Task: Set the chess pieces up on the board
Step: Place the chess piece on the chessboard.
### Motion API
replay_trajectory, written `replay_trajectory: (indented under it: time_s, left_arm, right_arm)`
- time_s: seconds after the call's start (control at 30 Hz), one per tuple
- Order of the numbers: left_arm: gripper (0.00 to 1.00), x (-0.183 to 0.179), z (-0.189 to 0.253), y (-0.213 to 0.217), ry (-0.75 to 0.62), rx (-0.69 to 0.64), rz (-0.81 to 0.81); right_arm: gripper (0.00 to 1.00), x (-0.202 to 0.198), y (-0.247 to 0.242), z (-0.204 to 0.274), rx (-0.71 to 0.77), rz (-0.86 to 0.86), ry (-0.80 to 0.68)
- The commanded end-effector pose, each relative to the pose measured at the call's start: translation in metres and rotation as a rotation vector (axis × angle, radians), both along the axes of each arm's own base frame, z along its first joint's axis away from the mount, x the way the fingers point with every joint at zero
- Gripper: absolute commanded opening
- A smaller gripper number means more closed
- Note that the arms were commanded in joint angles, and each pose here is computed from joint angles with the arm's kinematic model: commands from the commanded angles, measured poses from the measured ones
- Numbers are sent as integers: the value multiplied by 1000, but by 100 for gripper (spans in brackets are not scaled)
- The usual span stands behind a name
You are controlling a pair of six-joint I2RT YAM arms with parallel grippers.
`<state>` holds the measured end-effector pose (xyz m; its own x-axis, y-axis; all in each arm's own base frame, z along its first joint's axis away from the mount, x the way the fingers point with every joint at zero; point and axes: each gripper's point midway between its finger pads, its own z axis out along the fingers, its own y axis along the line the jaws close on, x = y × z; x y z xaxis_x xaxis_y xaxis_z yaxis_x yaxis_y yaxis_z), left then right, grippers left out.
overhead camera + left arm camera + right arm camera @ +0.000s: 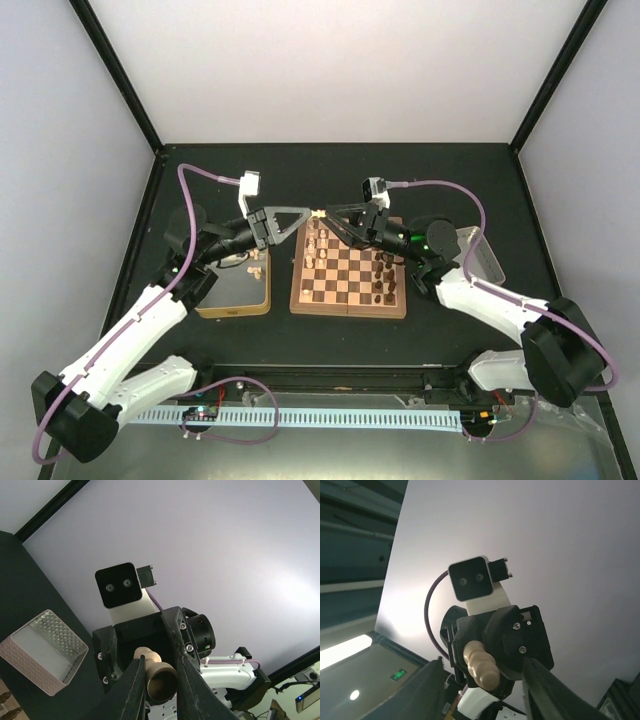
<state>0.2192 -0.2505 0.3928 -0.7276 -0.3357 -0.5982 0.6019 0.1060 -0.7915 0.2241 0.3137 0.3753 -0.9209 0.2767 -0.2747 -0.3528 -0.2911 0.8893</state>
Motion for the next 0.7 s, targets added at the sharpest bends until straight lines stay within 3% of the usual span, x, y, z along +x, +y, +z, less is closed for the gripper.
replay_trajectory:
  time_s: [0.0,0.37,0.43,0.47,0.53,0.67]
  left_arm:
    - [2,-1,3,-1,-17,-18,-20]
    - [4,2,-6,-2,-1,6,-13]
    - [17,5,-13,0,3,35,11]
    - [31,7,-18,2,0,57,34]
    - [47,15,-33,11,14,129,125]
    - [66,39,-79,52,67,335,417]
  right_arm:
    - [39,-13,-1,28,53,41,-83]
    - [6,-6,6,24,26,36,-91]
    - [3,-3,8,15,-23,8,-98]
    - [2,1,9,8,-59,-13,-102]
    - [1,9,11,-14,-176,-74,-118]
    - [1,31,2,-76,-532,-229,-155]
